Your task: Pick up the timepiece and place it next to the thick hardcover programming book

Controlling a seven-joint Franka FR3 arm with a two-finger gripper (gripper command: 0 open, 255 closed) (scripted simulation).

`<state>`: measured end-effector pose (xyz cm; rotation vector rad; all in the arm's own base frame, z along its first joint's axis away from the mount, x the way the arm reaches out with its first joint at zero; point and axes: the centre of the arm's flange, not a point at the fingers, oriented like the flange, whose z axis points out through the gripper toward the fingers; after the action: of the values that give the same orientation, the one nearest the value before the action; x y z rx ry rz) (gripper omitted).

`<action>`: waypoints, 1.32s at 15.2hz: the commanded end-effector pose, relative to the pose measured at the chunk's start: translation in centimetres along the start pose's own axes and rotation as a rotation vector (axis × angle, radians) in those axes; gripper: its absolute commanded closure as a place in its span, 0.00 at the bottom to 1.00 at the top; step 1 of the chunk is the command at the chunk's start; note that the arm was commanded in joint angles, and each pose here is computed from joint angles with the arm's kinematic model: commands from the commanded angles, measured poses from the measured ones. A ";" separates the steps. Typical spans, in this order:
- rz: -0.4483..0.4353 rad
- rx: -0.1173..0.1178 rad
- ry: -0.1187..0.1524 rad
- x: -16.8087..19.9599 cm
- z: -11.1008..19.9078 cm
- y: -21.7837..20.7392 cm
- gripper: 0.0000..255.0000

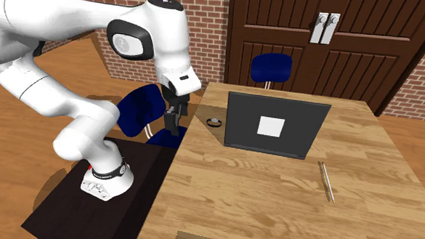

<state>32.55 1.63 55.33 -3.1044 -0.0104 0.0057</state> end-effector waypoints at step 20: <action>0.010 0.048 -0.006 5.3 12.5 -20.4 0.00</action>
<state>37.37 21.42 44.02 -3.0598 0.0028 0.0159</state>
